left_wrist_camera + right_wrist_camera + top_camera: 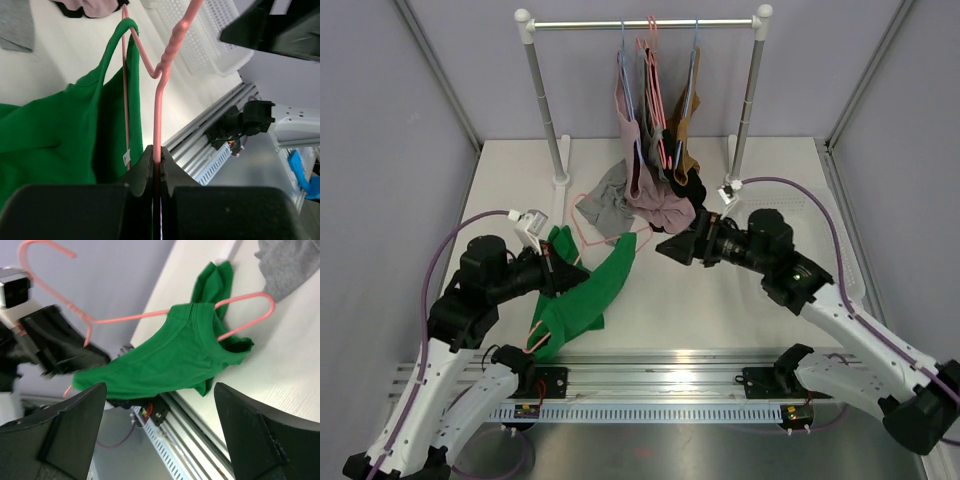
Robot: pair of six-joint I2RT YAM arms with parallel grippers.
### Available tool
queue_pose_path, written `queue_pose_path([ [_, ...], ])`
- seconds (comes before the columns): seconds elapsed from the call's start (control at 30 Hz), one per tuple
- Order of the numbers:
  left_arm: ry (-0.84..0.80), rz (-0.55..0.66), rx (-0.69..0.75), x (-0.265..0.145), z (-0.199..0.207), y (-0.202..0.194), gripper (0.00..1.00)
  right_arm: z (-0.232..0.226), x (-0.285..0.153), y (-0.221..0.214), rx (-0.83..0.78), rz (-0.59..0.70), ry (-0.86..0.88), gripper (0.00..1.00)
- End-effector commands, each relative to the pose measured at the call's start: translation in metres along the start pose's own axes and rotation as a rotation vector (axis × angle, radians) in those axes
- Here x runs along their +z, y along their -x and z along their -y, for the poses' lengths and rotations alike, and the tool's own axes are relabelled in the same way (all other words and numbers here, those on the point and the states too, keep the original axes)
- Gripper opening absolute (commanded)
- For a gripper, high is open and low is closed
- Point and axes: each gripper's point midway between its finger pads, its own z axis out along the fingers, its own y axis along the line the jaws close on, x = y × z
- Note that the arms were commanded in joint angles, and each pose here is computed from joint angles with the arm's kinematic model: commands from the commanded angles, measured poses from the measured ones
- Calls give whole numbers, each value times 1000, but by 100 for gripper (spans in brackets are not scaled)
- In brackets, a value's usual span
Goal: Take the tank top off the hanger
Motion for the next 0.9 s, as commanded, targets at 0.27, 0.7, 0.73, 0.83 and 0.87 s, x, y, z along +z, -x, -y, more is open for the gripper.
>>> queue_pose_path([
  [0.27,-194,66,20,2,32,8,0,2,103,-17,-176,34,-215,88],
  [0.7,-159,63,40,0,26,5,0,41,114,-18,-241,82,-401,7],
  [0.73,-154,57,40,0,25,4,0,42,113,-19,-243,78,-404,0],
  [0.83,-116,57,48,-2,20,4,0,57,103,-16,-271,95,-480,0],
  [0.87,-97,49,50,-1,16,4,0,62,99,-13,-282,103,-513,0],
])
